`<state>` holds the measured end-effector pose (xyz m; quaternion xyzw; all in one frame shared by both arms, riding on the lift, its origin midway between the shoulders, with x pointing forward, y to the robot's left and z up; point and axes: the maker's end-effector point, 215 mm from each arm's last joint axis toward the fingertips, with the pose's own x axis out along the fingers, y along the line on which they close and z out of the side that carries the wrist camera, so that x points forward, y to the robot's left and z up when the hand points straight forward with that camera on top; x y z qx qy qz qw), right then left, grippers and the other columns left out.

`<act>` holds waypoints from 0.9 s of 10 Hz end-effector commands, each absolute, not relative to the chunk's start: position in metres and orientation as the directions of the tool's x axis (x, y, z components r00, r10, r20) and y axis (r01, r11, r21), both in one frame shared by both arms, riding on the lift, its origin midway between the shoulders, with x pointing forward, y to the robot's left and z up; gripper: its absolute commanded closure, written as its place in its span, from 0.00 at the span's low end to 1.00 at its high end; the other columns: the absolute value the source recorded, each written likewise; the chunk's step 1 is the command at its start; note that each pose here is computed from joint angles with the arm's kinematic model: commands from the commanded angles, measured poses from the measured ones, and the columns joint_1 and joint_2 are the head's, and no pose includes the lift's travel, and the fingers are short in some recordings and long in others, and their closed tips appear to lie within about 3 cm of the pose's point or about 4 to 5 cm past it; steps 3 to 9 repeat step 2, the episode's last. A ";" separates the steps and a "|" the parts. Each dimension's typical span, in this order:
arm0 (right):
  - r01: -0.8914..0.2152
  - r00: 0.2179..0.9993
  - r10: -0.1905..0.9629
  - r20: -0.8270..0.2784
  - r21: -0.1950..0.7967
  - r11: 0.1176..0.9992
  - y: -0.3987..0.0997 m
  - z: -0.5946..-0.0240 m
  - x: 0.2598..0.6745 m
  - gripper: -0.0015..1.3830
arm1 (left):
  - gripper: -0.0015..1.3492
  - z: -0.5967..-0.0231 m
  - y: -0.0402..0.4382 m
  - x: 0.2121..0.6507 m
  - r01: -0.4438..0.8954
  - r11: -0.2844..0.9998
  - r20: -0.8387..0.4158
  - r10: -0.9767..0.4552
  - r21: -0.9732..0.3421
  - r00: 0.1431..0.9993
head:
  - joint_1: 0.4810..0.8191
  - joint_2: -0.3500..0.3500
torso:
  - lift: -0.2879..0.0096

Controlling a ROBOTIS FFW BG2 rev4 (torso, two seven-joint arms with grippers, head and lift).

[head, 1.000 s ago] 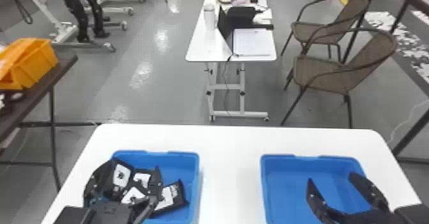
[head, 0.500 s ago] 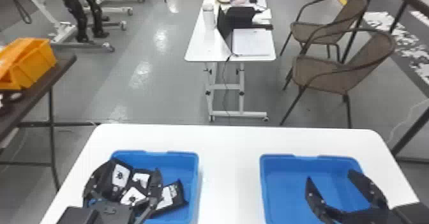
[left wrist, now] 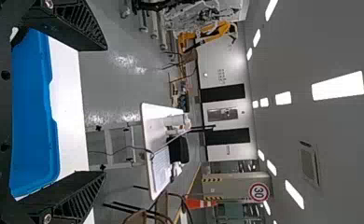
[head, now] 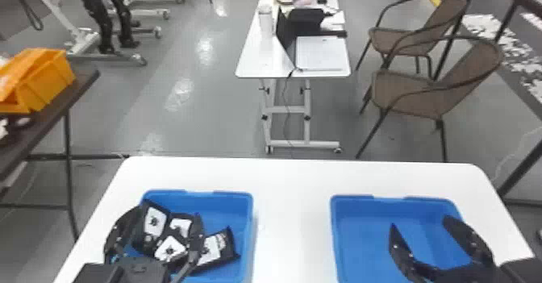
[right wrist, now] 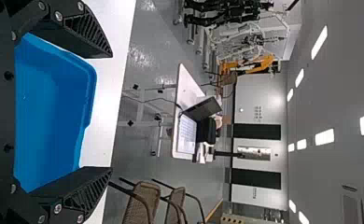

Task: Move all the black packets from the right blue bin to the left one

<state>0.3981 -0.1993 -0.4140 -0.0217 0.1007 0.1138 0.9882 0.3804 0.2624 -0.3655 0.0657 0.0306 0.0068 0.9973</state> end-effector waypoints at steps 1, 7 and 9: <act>-0.230 0.954 0.220 -0.203 -0.030 0.973 -0.200 -0.412 0.397 0.13 | 0.05 -0.365 0.264 0.380 -0.011 0.991 -0.062 0.019 0.135 0.998 | 0.63 0.63 | 0.97; -0.230 0.954 0.219 -0.204 -0.030 0.973 -0.199 -0.412 0.397 0.13 | 0.06 -0.365 0.265 0.381 -0.005 0.991 -0.068 0.014 0.137 0.998 | 0.63 0.63 | 0.97; -0.230 0.954 0.219 -0.204 -0.030 0.973 -0.199 -0.412 0.397 0.13 | 0.06 -0.365 0.265 0.381 -0.005 0.991 -0.068 0.014 0.137 0.998 | 0.63 0.63 | 0.97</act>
